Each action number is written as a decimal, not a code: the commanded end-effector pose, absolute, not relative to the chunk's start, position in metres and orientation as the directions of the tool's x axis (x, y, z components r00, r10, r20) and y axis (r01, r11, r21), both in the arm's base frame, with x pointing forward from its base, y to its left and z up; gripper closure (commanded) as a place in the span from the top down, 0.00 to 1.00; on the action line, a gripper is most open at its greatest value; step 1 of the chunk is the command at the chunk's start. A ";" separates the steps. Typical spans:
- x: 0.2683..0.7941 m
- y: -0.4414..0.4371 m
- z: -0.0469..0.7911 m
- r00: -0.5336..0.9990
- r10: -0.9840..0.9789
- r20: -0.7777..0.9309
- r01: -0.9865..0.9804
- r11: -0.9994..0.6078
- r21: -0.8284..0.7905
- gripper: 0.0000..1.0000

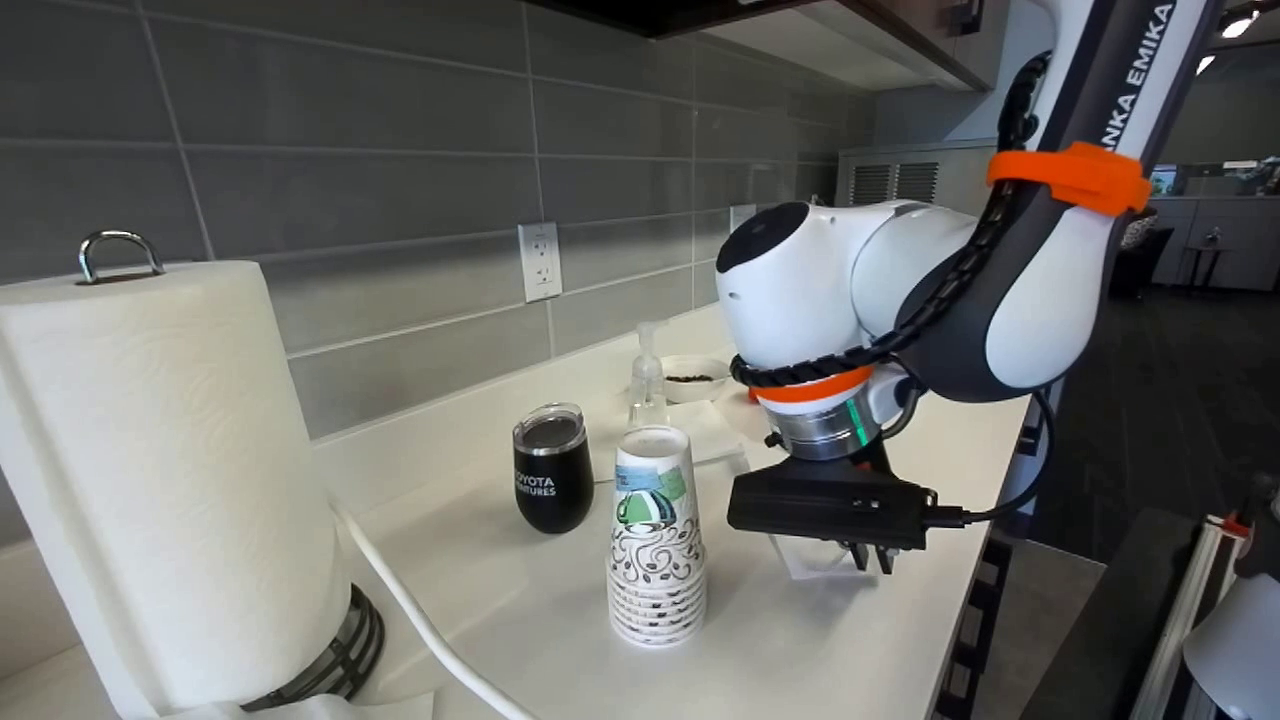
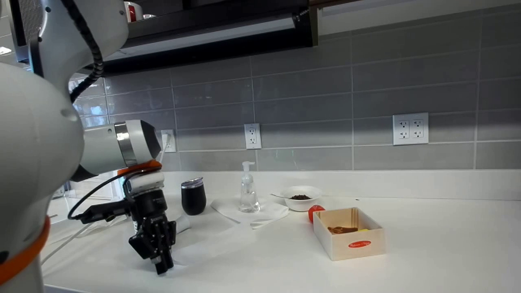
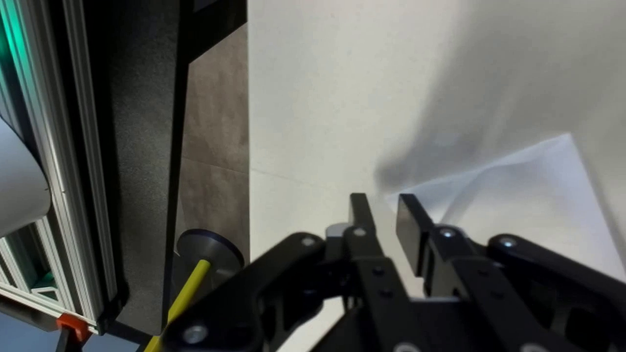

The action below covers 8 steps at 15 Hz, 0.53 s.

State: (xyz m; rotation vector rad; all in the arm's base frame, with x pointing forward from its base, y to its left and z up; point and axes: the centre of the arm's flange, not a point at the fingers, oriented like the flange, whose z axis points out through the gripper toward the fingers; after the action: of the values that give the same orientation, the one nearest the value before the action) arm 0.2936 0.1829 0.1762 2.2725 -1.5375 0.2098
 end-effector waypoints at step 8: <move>0.246 0.188 0.207 0.344 -0.836 0.426 -0.937 -0.332 0.105 1.00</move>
State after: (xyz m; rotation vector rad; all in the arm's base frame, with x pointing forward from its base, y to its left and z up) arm 0.2855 0.2125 0.1974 2.2979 -1.5520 0.3355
